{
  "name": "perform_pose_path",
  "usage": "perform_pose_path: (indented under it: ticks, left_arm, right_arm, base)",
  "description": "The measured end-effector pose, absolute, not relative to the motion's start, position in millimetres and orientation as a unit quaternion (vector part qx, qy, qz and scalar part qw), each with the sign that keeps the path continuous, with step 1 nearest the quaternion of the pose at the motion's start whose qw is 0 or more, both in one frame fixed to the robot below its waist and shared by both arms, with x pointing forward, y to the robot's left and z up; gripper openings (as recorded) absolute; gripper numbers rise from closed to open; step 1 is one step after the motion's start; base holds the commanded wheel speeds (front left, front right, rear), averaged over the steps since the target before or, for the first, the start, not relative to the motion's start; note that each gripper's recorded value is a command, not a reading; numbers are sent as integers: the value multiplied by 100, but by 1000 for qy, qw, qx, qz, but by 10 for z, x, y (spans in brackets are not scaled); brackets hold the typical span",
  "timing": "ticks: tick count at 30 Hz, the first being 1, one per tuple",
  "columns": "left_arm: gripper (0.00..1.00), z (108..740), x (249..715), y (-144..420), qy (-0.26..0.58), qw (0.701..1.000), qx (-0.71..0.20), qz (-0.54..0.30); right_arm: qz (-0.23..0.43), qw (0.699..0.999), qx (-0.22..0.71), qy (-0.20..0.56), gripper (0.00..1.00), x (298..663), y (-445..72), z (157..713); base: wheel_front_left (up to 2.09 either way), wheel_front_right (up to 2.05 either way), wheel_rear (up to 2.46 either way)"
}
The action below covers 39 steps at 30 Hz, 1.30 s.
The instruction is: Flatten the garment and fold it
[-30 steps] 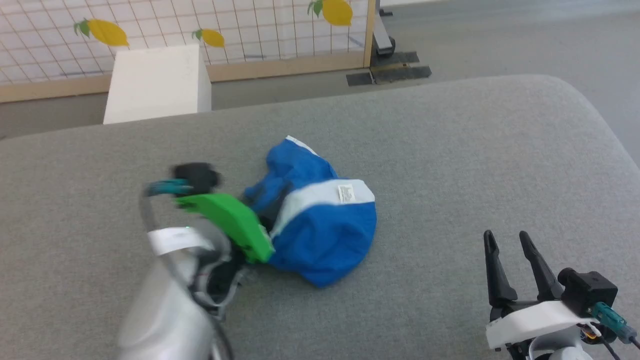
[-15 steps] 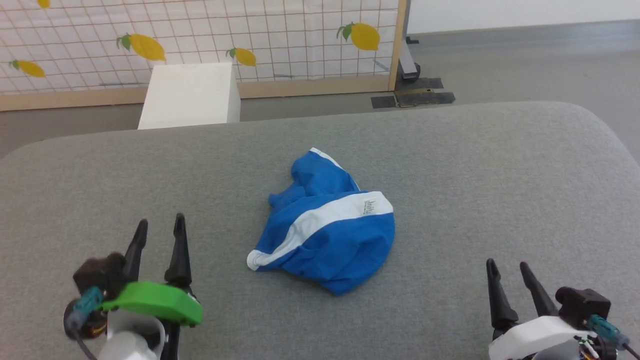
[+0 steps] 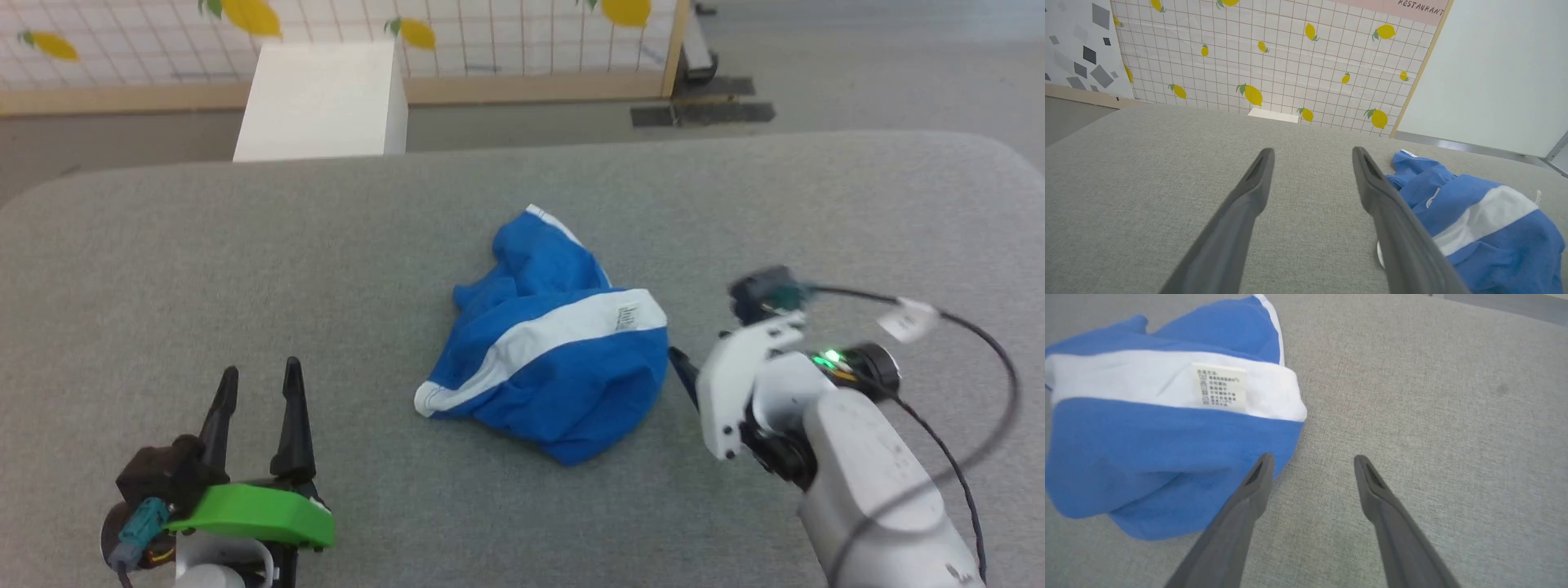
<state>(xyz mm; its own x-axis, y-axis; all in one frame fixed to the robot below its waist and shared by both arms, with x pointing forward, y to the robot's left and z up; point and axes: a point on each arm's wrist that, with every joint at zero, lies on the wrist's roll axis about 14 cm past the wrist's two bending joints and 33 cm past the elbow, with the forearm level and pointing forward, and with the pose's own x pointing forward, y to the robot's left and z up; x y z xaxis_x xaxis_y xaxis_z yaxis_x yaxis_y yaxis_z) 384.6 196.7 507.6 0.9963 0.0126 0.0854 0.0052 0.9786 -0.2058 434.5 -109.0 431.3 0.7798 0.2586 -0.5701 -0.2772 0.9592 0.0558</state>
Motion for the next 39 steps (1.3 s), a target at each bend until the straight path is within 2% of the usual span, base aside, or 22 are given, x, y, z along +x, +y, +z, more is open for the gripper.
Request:
perform_pose_path:
  ticks: [6, 10, 11, 12, 13, 16, 21, 23, 25, 29, 30, 31, 34, 39]
  left_arm:
    - [100, 5009, 3927, 2094, -37, 995, -95, 14]
    - [100, 4944, 3925, 2217, -30, 995, -94, 32]
    - [100, 4926, 3918, 2252, -28, 995, -92, 36]
    - [100, 4912, 3912, 2278, -26, 995, -91, 41]
    - [100, 4897, 3905, 2306, -24, 995, -90, 45]
    - [100, 4896, 3899, 2330, -25, 995, -88, 48]
    - [100, 4990, 3910, 2248, -39, 994, -93, 38]
    - [100, 5047, 3910, 2188, -47, 994, -97, 31]
    - [100, 5099, 3902, 2130, -54, 993, -101, 22]
    - [100, 5131, 3891, 2033, -58, 993, -105, 8]
    - [100, 5143, 3895, 2004, -60, 992, -107, 4]
    - [100, 5151, 3900, 1981, -61, 992, -108, 1]
    - [100, 5151, 3914, 1940, -60, 992, -110, -4]
    - [100, 5103, 3947, 1946, -54, 992, -110, -2]
  right_arm:
    - [189, 909, -66, 367, 100, 4392, -788, 4026]
    - [223, 894, -61, 383, 100, 4338, -561, 3842]
    - [228, 895, -54, 381, 58, 4344, -519, 3823]
    - [230, 896, -49, 376, 26, 4357, -496, 3818]
    - [231, 900, -44, 368, 0, 4380, -480, 3824]
    - [217, 915, -22, 339, 0, 4476, -538, 3911]
    - [157, 963, 33, 217, 0, 4806, -880, 4495]
    - [129, 974, 48, 179, 0, 4824, -1075, 4693]
    - [96, 979, 57, 172, 0, 4687, -1318, 4697]
    - [53, 969, 70, 230, 0, 4172, -1630, 4314]
    - [48, 966, 77, 240, 17, 4047, -1668, 4245]
    - [45, 965, 83, 246, 100, 3952, -1687, 4204]
    - [53, 962, 95, 252, 100, 3841, -1632, 4187]
    - [125, 954, 71, 263, 100, 4011, -1180, 4276]
  base:
    - [0, 0, 0]
    - [0, 0, 0]
    - [0, 0, 0]
    - [0, 0, 0]
    - [0, 0, 0]
    - [0, 0, 0]
    - [0, 0, 0]
    - [0, 0, 0]
    - [0, 0, 0]
    - [0, 0, 0]
    - [0, 0, 0]
    - [0, 0, 0]
    - [0, 0, 0]
    - [0, 0, 0]
